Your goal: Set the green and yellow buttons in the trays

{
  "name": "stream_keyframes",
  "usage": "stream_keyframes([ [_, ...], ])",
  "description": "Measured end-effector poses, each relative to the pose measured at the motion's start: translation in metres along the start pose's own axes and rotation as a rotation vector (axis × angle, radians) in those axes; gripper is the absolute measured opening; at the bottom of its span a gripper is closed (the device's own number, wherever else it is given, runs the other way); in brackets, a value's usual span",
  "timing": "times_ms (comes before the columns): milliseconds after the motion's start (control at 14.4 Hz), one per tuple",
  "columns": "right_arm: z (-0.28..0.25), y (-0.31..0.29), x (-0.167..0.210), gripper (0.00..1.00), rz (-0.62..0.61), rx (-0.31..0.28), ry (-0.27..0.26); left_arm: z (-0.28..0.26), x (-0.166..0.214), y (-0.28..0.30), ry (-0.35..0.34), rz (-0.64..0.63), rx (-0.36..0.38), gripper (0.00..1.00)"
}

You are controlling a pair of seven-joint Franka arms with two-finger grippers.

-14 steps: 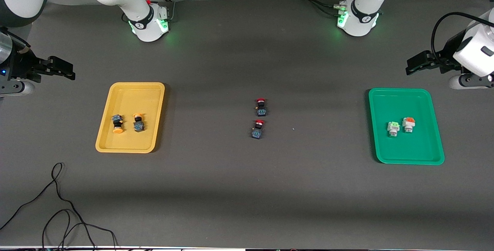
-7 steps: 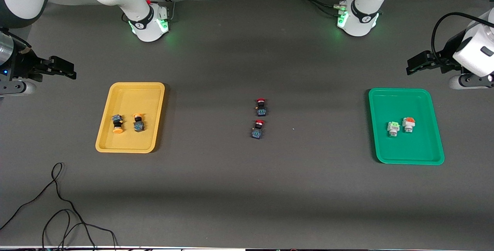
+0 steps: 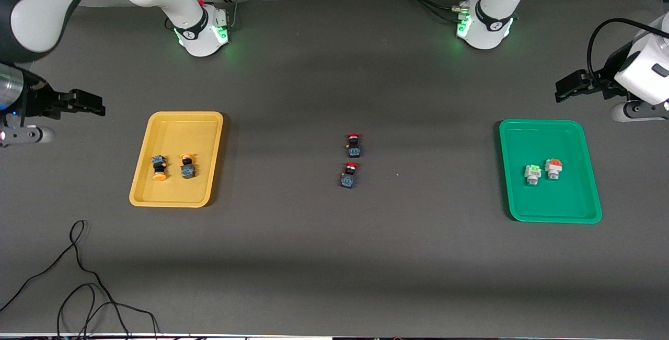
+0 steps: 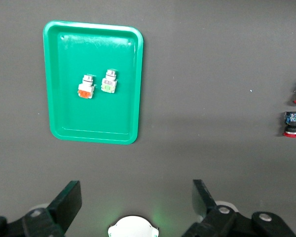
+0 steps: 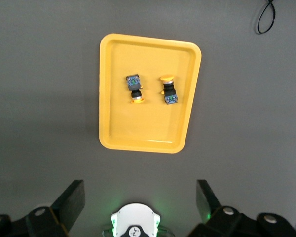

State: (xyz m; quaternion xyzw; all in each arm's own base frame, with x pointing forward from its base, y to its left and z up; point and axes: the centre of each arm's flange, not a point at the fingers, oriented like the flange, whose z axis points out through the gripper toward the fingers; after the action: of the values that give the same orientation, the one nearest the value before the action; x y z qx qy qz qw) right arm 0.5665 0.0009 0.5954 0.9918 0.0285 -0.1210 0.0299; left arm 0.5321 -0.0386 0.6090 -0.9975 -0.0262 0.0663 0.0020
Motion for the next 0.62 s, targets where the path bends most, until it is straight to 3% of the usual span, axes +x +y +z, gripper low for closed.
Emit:
stream_keyframes([
  [486,-0.007,0.022,0.023,1.00,-0.060,-0.035,-0.044,0.001,0.001,0.000,-0.002,0.000,0.000,1.00],
  [624,-0.009,0.024,0.022,1.00,-0.038,-0.021,-0.051,0.001,0.001,0.000,-0.001,0.000,0.001,1.00],
])
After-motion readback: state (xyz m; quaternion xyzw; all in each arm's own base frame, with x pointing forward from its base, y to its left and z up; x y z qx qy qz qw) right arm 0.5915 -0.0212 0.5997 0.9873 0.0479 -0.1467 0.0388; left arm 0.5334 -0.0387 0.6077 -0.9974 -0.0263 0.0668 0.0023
